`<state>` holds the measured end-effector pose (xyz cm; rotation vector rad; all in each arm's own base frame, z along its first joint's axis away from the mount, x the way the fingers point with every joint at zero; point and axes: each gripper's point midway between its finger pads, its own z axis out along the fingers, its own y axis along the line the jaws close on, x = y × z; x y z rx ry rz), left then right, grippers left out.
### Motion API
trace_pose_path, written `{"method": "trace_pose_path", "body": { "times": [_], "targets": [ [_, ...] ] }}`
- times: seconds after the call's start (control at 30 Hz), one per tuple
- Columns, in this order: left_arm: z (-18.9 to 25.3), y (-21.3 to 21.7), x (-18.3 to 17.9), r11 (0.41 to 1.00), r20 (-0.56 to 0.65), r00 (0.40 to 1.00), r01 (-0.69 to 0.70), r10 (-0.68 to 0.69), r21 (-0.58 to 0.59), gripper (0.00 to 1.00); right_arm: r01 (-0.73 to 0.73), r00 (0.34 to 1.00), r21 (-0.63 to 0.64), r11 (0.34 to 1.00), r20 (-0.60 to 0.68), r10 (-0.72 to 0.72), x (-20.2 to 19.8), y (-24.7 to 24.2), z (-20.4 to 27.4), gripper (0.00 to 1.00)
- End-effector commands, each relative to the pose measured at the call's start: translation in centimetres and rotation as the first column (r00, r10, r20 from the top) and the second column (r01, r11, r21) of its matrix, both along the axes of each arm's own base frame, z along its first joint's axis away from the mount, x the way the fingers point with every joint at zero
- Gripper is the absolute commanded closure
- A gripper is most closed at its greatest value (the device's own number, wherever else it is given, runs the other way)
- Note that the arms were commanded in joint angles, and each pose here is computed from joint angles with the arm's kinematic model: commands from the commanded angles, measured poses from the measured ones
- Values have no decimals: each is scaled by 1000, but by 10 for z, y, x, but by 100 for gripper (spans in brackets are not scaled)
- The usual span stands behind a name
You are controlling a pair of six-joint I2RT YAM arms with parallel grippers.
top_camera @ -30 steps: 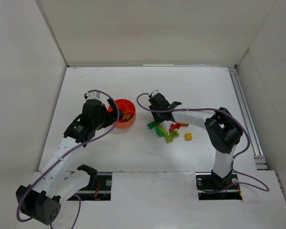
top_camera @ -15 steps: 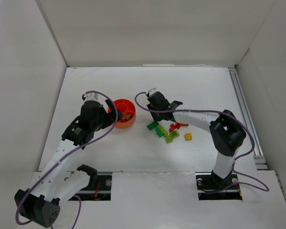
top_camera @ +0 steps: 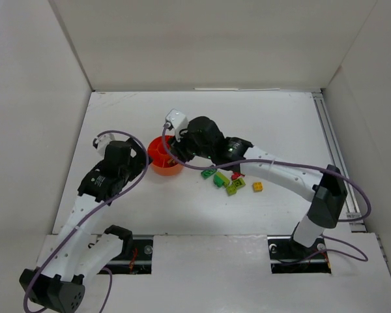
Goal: Sort the legos into containers by color
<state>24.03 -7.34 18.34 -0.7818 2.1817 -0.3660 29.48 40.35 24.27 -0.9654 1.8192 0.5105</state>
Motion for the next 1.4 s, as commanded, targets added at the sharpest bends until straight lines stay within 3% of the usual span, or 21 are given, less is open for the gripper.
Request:
{"method": "trace_pose_path", "body": {
  "times": [0.0,0.07,0.23,0.43,0.6,1.2,1.37],
  "targets": [
    [19,31,-2,981,15,981,-195,194,17,0,-223,969,3,975,105,222,-17,49,19,82],
    [19,41,-8,963,-6,963,-268,269,18,0,-274,951,-23,961,143,275,-20,68,20,82],
    [22,42,-9,962,4,962,-274,274,10,0,-322,932,-84,943,146,331,-13,92,7,81],
    [22,43,-11,966,29,965,-260,259,12,0,-195,963,-194,961,146,225,21,97,-19,81],
    [26,45,-10,967,48,966,-255,254,24,0,-179,970,-244,953,116,212,27,100,-39,78],
    [26,41,-15,975,73,972,-224,223,-2,0,-226,967,-280,933,51,249,22,105,-73,67],
    [30,41,-15,975,89,971,-223,224,-11,0,-181,976,-292,939,65,209,28,100,-72,58]
  ]
}}
